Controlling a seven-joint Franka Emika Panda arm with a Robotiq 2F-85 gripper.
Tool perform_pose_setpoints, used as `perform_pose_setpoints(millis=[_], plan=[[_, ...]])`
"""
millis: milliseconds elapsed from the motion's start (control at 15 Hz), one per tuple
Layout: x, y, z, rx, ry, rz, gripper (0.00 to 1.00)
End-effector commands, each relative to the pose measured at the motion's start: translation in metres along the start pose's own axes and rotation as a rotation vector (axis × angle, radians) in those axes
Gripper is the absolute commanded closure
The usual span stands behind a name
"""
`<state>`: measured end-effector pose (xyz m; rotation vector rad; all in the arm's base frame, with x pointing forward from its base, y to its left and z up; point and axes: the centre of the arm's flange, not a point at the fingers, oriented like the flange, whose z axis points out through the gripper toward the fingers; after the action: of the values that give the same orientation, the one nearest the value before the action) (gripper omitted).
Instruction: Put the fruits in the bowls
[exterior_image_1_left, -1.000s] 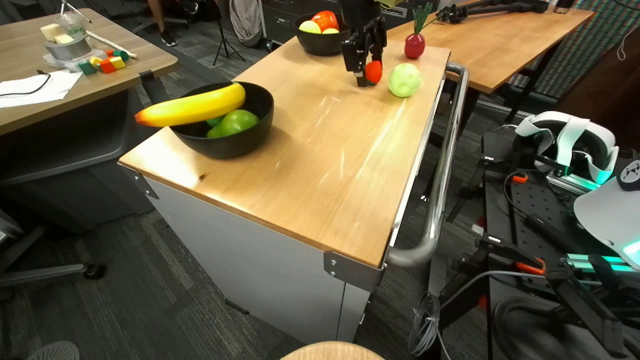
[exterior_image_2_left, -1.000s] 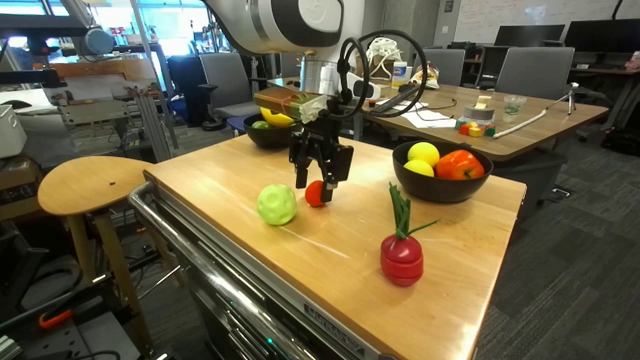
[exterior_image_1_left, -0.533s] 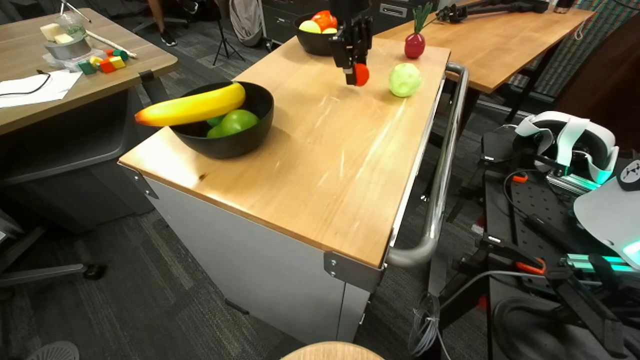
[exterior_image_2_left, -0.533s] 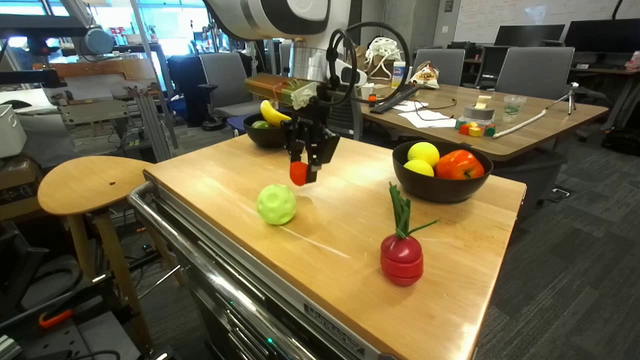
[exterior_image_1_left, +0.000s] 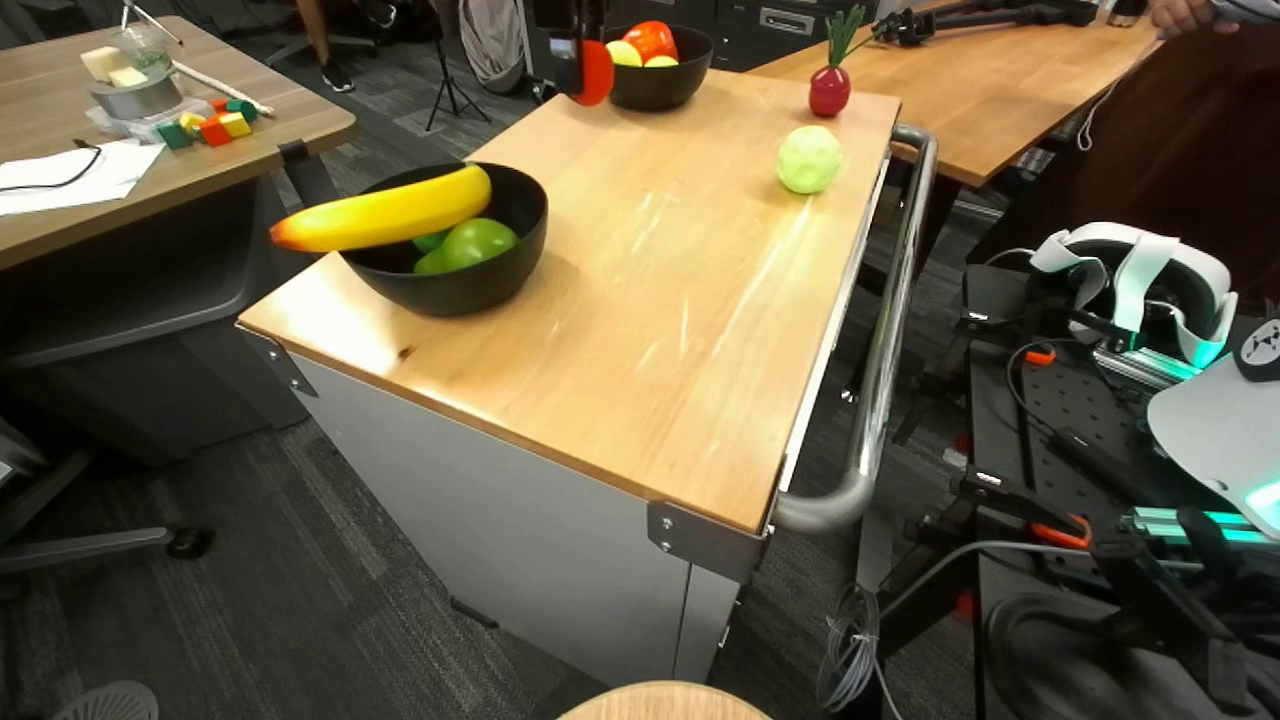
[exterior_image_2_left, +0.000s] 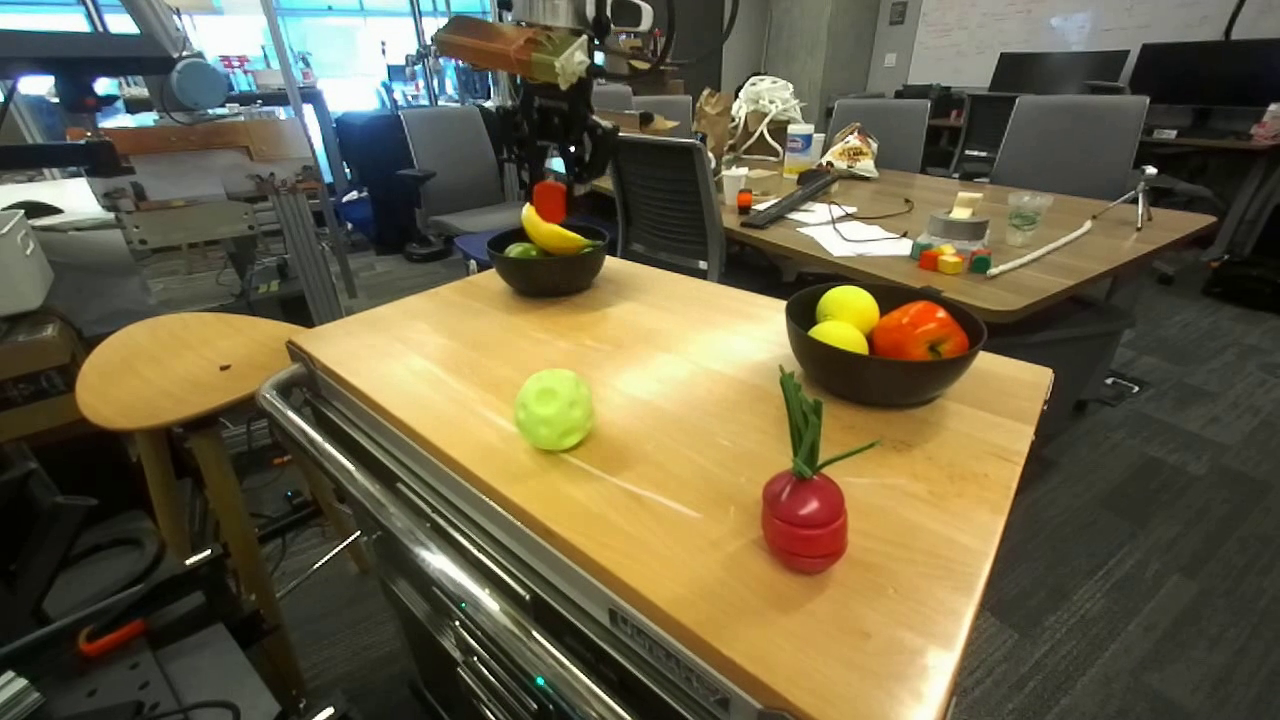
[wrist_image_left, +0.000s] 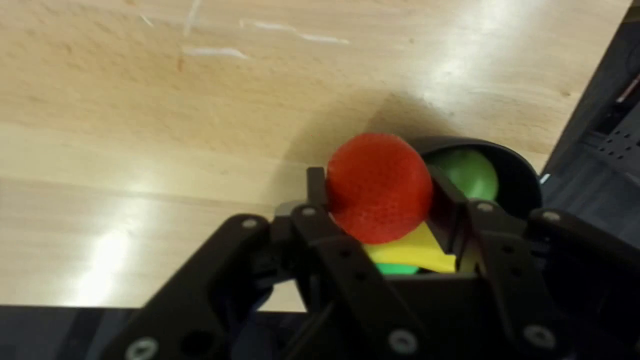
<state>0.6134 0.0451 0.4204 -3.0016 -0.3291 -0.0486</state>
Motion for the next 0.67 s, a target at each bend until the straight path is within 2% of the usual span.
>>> perform_pose_setpoints(millis=[0, 200, 467, 533, 600], plan=[[0.049, -0.02, 0.002, 0.099, 0.034, -0.173, 0.77], [0.068, -0.035, 0.023, 0.166, 0.019, -0.263, 0.77], [0.085, -0.037, 0.05, 0.186, -0.009, -0.329, 0.77], [0.087, -0.036, 0.054, 0.187, -0.02, -0.333, 0.67], [0.087, -0.035, 0.056, 0.187, -0.023, -0.338, 0.27]])
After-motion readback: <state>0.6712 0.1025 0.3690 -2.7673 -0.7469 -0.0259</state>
